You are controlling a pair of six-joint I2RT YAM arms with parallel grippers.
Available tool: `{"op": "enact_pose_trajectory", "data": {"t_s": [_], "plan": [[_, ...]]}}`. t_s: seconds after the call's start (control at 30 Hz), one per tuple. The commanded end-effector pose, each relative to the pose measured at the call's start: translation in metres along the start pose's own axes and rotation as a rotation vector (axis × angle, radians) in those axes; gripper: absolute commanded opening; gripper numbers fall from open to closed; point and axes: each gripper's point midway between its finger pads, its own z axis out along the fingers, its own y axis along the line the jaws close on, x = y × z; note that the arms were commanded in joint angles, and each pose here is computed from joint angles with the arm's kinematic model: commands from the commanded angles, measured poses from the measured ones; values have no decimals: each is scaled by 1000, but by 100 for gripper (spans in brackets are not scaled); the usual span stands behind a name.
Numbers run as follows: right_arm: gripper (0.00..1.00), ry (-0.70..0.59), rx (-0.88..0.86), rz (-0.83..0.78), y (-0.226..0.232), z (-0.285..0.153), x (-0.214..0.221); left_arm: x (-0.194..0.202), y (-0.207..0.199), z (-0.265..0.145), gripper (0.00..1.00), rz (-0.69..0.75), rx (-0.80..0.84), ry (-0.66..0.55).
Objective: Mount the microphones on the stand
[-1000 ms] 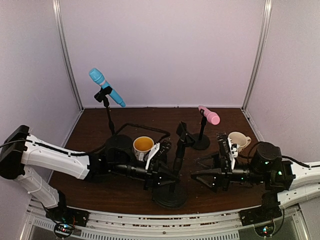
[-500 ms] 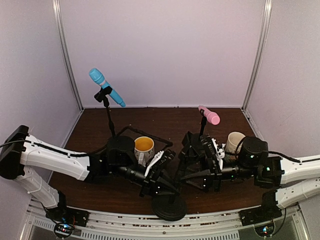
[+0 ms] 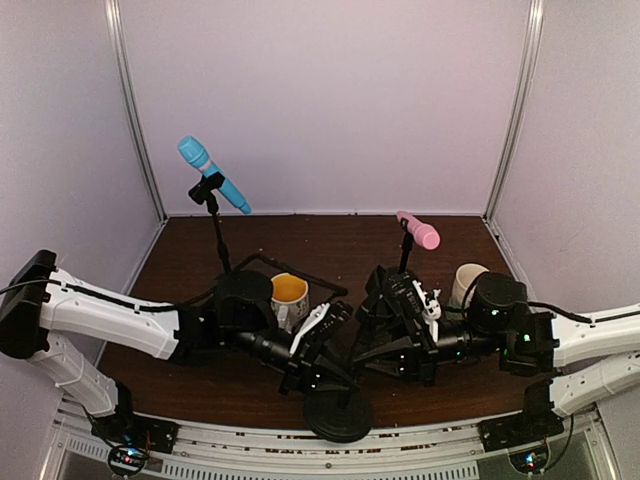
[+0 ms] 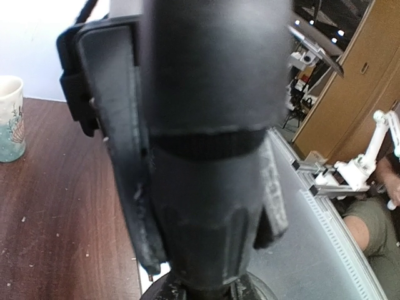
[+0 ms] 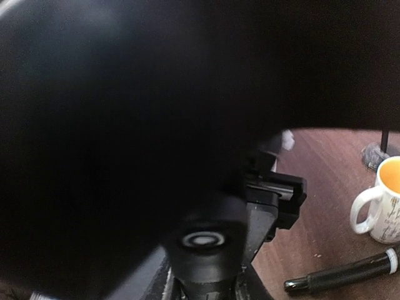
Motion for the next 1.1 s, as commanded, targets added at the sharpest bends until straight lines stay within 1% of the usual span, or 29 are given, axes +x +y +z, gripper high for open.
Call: {"op": "enact_pose_trajectory", "data": {"t_s": [0.0,0.07,0.17,0.2,0.23,0.27,0.33,0.37,0.4,0.43,0.47,0.53,0.57,0.6,0.63,0.77,0.8,0.9,1.07], "plan": [[9,-73,17,7,0,2,-25,-39,6,-5,0,117,-105,-77],[0,-104,99,21,-10,-1,-30,-36,32,-13,0,114,-269,-62],[0,-165,364,29,-34,-9,-34,-37,73,-41,0,100,-576,-90],[0,-186,495,33,-47,-15,-35,-39,89,-57,0,86,-711,-116],[0,-198,625,53,-60,-23,-34,-41,98,-68,0,80,-790,-139],[0,-203,719,70,-69,-28,-31,-43,103,-77,0,76,-853,-166],[0,-214,797,114,-77,-27,-27,-45,109,-87,0,74,-919,-210],[5,-217,800,126,-77,-23,-27,-45,111,-88,0,76,-933,-217],[12,-223,813,141,-78,-21,-26,-44,112,-90,0,83,-939,-219],[22,-219,797,128,-76,-18,-29,-44,110,-91,0,85,-934,-226],[33,-210,761,111,-71,-15,-32,-44,108,-91,0,89,-918,-234],[50,-193,709,77,-61,-16,-38,-43,100,-87,0,107,-865,-225],[56,-183,679,54,-57,-19,-41,-44,93,-82,0,128,-817,-212],[60,-166,643,25,-52,-23,-38,-43,84,-76,0,154,-758,-197],[62,-161,591,-1,-46,-26,-39,-44,72,-70,0,183,-680,-185],[63,-168,389,-66,-23,-41,-36,-39,18,-48,0,284,-356,-166],[63,-159,327,-76,-16,-41,-32,-40,8,-46,0,294,-300,-168],[62,-138,242,-109,-7,-40,-25,-41,-7,-41,0,299,-210,-177],[64,-111,135,-106,5,-23,-19,-45,-14,-31,0,285,-135,-171]]}}
